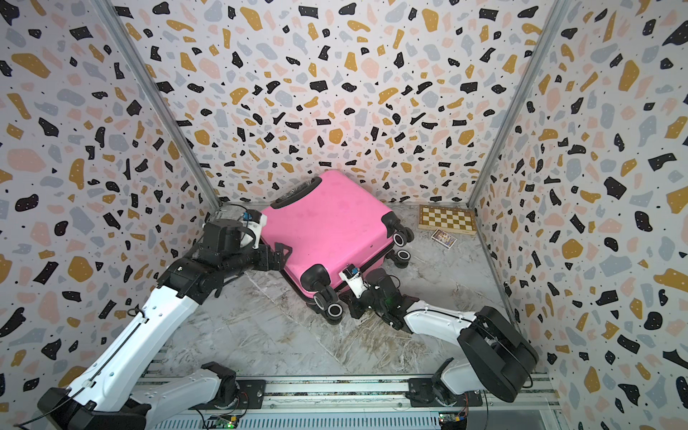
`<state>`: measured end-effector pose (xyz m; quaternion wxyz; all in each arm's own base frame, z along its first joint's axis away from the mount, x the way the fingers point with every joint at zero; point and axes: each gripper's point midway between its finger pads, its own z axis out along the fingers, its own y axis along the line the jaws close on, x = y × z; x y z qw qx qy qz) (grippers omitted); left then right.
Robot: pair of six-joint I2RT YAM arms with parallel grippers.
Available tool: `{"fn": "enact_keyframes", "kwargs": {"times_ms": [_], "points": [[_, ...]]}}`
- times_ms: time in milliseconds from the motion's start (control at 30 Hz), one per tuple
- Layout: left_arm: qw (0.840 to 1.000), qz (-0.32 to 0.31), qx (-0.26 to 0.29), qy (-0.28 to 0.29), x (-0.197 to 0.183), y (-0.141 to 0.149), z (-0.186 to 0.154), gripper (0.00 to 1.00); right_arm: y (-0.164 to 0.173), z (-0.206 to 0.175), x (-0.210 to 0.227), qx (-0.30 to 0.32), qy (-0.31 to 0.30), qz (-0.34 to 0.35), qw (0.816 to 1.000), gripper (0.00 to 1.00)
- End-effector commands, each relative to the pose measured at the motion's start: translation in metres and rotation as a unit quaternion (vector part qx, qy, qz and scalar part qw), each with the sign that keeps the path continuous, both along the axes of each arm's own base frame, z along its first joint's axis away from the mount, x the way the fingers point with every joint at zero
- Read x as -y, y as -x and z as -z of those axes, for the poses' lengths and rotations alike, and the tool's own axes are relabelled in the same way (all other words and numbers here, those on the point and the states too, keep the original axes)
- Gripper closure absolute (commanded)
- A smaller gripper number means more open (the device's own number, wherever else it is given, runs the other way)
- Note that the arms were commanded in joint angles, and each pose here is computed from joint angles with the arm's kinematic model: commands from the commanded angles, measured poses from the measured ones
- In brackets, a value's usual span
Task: Close the suitcase zippers
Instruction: Adjust the suitcase at the center of the board.
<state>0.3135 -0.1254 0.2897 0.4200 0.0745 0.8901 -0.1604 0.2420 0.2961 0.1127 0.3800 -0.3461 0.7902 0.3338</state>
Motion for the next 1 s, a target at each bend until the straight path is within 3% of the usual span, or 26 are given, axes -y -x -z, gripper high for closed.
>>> {"fn": "enact_keyframes", "kwargs": {"times_ms": [0,267,533,700,967], "points": [[0.999,-0.022,-0.011,-0.044,-0.026,-0.017,0.005,0.0,-0.011,-0.018,0.014,0.016,-0.023,0.031,0.999,1.0],[0.998,-0.035,-0.014,-0.053,-0.047,-0.081,0.007,0.0,-0.028,-0.006,0.056,0.016,0.018,0.127,0.992,1.0],[1.0,0.015,-0.016,-0.01,-0.036,-0.164,0.009,0.09,-0.019,-0.001,0.054,0.014,0.023,0.096,0.995,1.0],[0.999,0.03,-0.017,0.02,-0.03,-0.223,0.024,0.28,-0.018,-0.002,0.056,0.016,0.031,0.096,0.995,1.0],[0.994,0.095,-0.049,0.028,-0.011,-0.272,0.07,0.34,-0.02,-0.007,0.058,0.013,0.036,0.105,0.994,1.0]]}}
